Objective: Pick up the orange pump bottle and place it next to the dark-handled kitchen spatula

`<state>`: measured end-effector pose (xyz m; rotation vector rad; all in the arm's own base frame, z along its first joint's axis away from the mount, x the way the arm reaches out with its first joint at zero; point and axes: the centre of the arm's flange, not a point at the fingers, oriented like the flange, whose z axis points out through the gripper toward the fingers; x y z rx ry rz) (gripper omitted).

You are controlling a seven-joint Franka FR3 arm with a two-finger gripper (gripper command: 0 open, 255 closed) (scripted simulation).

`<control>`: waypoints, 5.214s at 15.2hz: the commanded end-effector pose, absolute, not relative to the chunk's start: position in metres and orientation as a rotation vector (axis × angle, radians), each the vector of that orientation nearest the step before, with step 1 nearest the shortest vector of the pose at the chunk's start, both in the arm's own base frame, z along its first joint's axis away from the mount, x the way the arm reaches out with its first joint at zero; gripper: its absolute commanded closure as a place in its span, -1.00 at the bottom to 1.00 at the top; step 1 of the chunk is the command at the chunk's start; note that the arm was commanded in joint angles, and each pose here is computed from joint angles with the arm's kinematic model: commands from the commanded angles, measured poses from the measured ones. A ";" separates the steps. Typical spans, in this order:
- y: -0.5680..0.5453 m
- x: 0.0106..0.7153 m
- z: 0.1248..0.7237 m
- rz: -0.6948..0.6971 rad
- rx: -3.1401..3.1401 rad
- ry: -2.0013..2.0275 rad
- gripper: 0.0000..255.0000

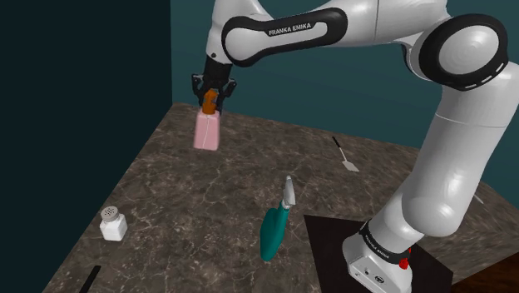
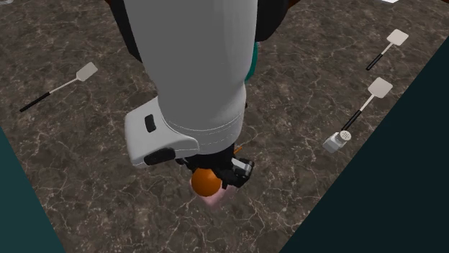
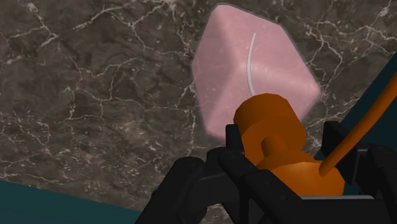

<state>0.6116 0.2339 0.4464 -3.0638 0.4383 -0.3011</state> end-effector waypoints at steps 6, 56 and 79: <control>0.234 0.610 0.484 -0.301 -3.064 0.439 1.00; 0.119 0.546 0.692 -0.301 -3.064 0.439 1.00; -0.146 0.397 0.694 -0.301 -3.064 0.439 1.00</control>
